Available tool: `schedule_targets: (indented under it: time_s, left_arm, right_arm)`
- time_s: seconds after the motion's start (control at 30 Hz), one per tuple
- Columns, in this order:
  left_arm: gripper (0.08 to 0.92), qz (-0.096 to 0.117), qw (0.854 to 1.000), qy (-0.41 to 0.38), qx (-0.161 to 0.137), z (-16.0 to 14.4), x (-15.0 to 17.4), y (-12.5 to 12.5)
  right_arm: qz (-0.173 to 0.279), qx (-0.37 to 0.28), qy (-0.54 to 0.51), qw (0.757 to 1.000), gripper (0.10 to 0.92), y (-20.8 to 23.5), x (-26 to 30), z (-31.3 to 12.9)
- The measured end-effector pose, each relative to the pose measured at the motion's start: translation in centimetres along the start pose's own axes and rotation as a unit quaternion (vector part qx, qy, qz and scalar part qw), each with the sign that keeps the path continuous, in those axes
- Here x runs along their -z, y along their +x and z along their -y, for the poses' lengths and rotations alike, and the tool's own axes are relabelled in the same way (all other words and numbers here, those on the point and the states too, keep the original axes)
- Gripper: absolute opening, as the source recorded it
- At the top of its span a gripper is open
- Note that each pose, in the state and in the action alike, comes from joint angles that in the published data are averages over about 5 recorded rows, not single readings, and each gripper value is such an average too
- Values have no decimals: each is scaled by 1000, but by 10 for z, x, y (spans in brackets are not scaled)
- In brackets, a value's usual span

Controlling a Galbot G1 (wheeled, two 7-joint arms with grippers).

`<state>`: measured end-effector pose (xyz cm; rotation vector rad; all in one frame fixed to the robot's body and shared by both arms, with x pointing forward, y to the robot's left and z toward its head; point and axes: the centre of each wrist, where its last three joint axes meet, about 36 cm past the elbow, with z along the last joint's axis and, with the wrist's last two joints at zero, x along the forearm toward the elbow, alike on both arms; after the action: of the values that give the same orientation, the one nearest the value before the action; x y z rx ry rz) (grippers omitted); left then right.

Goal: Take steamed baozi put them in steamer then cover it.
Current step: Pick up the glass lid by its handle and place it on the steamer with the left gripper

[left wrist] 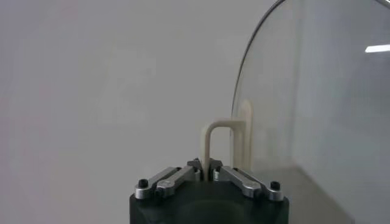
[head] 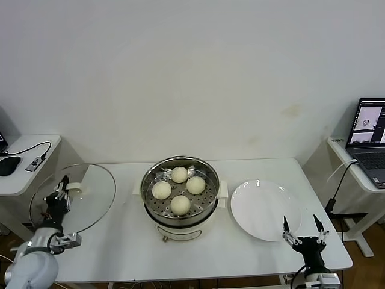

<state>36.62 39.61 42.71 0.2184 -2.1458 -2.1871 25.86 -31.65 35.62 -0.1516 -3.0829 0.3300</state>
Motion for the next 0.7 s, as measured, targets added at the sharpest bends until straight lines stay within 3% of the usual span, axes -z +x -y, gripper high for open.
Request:
schedule_targets:
  time_s: [0.33,0.7]
  left_arm:
    - [140,40,999,32,3,-53,68,-4]
    - [140,70,996,56,-29,-70,148,-6]
  right_arm:
    - [-2,-11,5,1000,823,1,0,-8]
    - [-18,-31,4,999,823,3,-5,-25]
